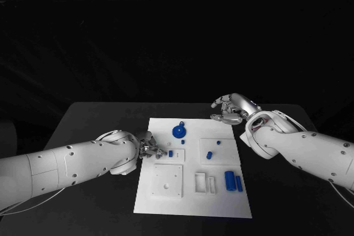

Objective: Assemble the parts on the task board

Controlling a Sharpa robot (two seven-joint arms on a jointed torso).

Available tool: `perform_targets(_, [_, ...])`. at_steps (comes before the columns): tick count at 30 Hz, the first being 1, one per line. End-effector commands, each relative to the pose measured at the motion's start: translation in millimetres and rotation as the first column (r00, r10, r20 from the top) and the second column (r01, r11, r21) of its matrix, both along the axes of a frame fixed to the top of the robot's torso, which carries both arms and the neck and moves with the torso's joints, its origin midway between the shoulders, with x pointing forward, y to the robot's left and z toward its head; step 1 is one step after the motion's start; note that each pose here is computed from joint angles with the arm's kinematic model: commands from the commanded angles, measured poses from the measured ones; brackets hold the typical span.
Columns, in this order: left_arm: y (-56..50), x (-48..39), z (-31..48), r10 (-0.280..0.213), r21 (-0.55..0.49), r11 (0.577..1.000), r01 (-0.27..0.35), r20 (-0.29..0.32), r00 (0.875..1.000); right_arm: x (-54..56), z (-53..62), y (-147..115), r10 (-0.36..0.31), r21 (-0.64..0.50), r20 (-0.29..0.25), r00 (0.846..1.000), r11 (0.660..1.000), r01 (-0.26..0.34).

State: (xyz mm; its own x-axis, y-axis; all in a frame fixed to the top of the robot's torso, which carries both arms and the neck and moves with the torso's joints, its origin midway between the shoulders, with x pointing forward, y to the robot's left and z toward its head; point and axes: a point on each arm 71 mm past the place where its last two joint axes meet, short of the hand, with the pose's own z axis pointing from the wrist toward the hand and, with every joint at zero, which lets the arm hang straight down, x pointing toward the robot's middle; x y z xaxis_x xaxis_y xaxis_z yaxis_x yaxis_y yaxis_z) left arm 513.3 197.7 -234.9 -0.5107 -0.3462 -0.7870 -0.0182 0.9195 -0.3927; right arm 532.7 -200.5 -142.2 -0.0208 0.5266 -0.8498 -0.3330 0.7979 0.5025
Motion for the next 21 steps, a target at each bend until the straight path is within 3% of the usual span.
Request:
perform_targets(1, [-0.6,-0.6,-1.6,-0.003,-0.003,1.000,0.003,-0.012,1.000,-0.5,-1.0,1.7,0.016,-0.006,-0.003,1.000,1.000,-0.016])
perform_targets(21, [3.7,-1.2,-2.2,0.018,-0.036,0.999,-0.019,-0.038,0.999,-0.5,-3.2,1.7,0.016,-0.008,-0.008,1.000,1.000,-0.016])
